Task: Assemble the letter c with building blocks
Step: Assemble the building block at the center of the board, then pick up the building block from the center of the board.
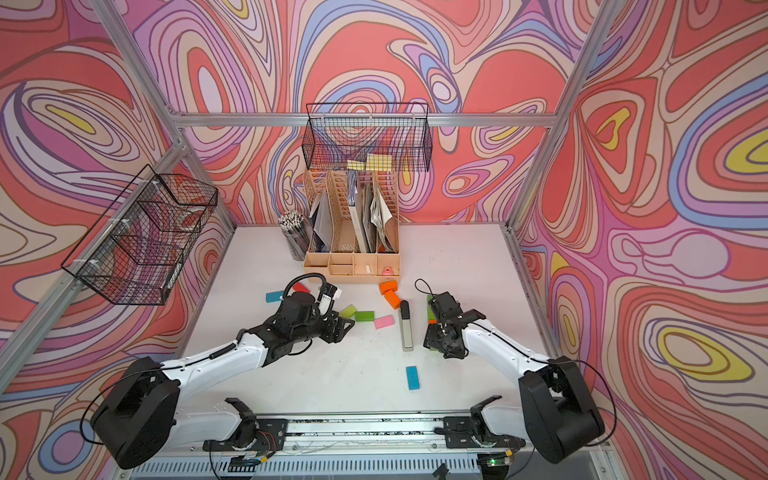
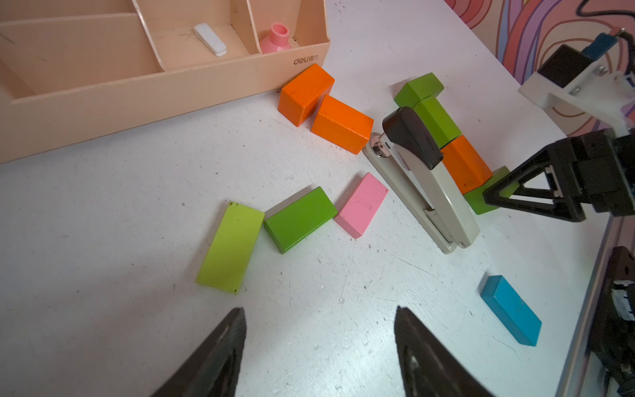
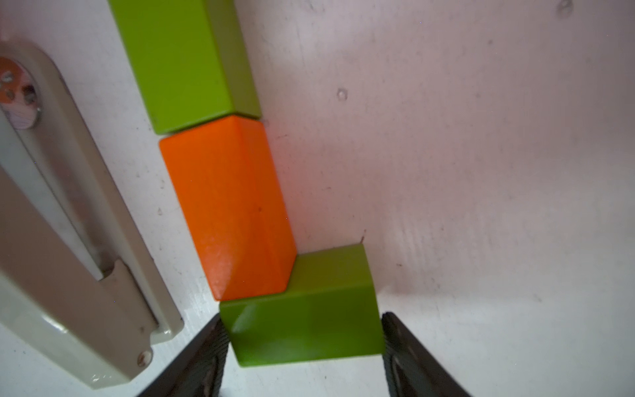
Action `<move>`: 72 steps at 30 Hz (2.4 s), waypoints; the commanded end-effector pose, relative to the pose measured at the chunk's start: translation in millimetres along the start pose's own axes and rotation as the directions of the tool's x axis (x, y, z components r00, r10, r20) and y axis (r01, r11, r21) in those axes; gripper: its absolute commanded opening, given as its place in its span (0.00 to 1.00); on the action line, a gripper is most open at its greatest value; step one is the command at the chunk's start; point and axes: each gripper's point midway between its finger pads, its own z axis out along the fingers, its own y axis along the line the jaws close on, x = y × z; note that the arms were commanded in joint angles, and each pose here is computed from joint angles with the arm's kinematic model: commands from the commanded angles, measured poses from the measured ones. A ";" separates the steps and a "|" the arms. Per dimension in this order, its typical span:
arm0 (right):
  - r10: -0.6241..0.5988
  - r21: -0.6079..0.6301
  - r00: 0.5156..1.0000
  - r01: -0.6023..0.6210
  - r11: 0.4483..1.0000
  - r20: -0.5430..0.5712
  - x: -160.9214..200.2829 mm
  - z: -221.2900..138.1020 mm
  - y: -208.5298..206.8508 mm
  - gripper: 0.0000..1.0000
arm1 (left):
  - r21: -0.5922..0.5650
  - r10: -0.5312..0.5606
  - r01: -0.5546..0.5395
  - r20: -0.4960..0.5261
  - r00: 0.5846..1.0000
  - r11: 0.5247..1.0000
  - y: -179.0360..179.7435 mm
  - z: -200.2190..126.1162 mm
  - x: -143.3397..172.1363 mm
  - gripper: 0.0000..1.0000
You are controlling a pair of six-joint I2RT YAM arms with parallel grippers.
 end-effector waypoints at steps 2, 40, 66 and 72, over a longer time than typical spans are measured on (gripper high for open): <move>0.002 0.012 0.999 -0.002 1.000 0.032 -5.8 -3.0 -1.1 0.73 | -0.004 0.024 -0.023 0.012 1.000 1.000 -0.4 0.7 -1.7 0.71; -0.232 -0.405 0.922 0.348 0.845 0.309 -94.5 -89.0 133.7 0.86 | -0.409 -0.158 0.113 -0.076 0.985 0.905 65.7 0.3 -10.3 0.88; -0.369 -0.405 0.873 0.477 0.780 0.317 -88.6 -70.5 143.7 0.64 | -0.282 -0.399 0.366 -0.066 0.915 0.887 67.9 26.7 -18.9 0.75; -0.471 -0.306 0.838 0.540 0.784 0.274 -99.0 -61.5 142.4 0.61 | -0.261 -0.377 0.341 -0.102 0.921 0.903 63.4 26.9 -14.8 0.75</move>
